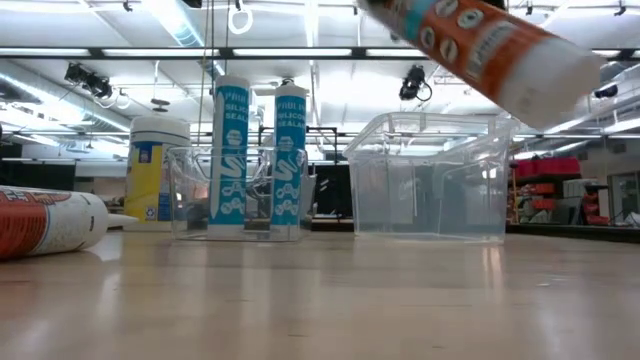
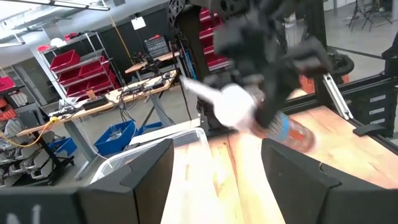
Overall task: Pick & place silicon tubes, Sealant and Lysol wipes
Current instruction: Put the right orange sealant into the right transparent bin
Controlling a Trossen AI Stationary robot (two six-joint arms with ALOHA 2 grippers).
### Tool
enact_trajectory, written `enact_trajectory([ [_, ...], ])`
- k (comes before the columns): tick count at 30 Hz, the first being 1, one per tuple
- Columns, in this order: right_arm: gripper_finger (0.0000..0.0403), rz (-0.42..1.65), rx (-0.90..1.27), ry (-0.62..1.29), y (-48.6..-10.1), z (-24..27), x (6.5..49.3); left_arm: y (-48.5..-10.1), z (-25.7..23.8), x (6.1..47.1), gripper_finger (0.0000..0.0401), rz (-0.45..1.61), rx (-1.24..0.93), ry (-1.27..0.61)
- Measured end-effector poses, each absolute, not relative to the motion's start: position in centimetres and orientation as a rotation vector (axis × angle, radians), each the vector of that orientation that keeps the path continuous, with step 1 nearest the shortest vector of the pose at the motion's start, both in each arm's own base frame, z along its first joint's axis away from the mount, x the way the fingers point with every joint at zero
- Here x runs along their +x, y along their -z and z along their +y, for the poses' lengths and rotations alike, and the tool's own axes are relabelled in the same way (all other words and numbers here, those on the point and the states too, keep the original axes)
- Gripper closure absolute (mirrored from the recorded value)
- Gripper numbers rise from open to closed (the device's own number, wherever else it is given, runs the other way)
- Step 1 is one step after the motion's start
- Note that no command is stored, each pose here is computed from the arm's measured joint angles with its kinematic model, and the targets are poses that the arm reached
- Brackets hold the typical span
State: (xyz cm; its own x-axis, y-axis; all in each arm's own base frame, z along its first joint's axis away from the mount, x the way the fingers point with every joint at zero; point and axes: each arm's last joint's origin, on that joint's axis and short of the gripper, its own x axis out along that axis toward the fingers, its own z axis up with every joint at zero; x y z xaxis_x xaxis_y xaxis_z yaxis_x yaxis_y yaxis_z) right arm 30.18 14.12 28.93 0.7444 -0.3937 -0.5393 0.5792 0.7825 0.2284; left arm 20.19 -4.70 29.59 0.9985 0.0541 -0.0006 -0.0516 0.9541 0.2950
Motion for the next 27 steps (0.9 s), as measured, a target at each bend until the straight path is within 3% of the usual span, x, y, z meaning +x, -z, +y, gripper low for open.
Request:
enact_trajectory([
  [9, 0.0191, 0.289, 0.127, 0.727, -33.0, 11.8, 28.1, -29.6, -4.7, 20.2, 0.0153, 0.005, 0.299, -0.055],
  [18, 0.0191, 0.308, -0.172, 0.870, -33.6, 10.0, 28.4, -31.1, -3.7, 20.2, 0.0153, -0.120, 0.264, -0.189],
  [27, 0.0191, 0.384, -0.289, 0.860, -33.6, 8.9, 29.0, -37.7, -1.3, 21.4, 0.0153, -0.046, 0.309, -0.192],
])
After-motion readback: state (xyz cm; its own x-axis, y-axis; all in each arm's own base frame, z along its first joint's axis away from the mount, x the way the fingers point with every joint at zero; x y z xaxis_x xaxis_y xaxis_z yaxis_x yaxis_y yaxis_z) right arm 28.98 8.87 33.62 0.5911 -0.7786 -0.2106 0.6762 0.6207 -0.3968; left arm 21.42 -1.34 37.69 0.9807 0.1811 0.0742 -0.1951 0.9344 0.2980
